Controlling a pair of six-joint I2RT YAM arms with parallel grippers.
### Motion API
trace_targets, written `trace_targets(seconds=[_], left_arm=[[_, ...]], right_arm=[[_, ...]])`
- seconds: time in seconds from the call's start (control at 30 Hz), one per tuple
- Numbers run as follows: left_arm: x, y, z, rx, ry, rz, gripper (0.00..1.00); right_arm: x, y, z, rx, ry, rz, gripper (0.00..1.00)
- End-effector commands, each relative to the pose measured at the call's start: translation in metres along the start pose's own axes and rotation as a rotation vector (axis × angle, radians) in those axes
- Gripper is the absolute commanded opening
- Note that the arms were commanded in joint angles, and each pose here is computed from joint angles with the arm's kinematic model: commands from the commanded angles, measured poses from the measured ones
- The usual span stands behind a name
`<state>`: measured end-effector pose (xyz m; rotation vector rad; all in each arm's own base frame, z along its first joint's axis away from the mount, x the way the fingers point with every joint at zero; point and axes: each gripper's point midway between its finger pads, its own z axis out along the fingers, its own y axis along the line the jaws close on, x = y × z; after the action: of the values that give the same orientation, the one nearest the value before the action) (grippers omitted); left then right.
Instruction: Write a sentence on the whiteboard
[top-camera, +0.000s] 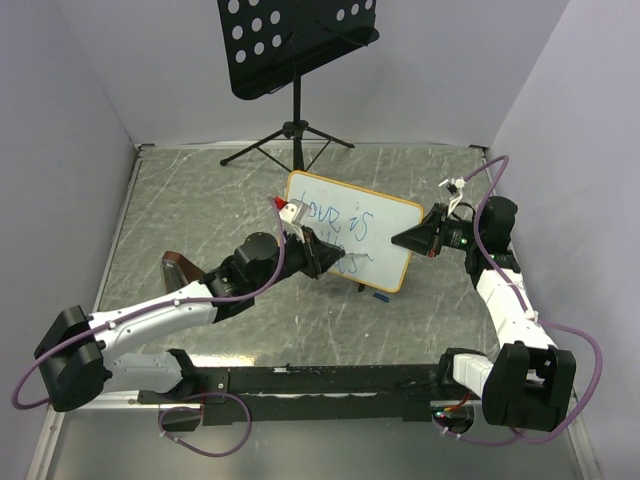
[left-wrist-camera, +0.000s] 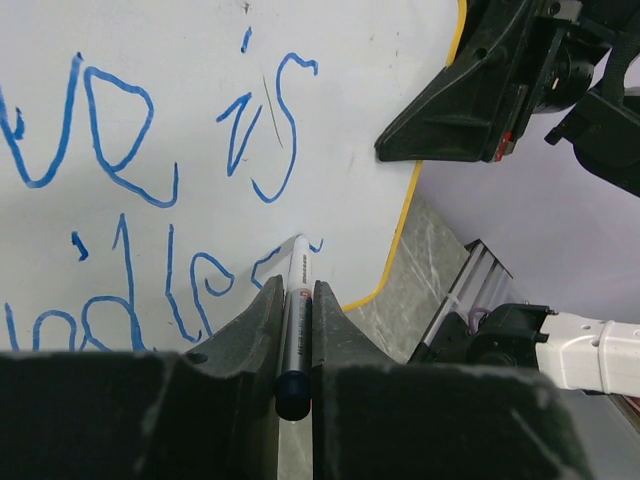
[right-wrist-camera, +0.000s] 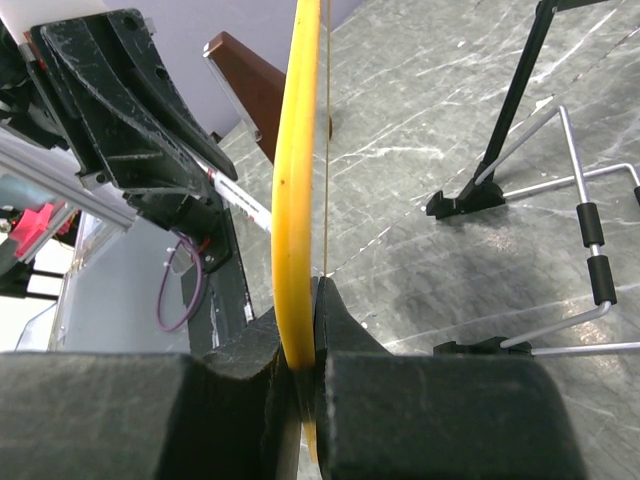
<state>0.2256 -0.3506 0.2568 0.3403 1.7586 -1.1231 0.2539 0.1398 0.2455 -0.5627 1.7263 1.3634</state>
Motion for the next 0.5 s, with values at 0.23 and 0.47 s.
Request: trace_targets(seconds=[0.23,0.47], left_arm=[[-0.008,0.008,-0.009,-0.037,-0.027,0.009,0.01],[0.003,0.012,-0.009,-0.038,0.012,0.002,0.01]], right_arm=[[-0.011,0.019,-0.001,-0.068,0.005,-0.106,0.0],[-0.012,0.019,-0.001,-0.068,0.005,-0.106,0.0]])
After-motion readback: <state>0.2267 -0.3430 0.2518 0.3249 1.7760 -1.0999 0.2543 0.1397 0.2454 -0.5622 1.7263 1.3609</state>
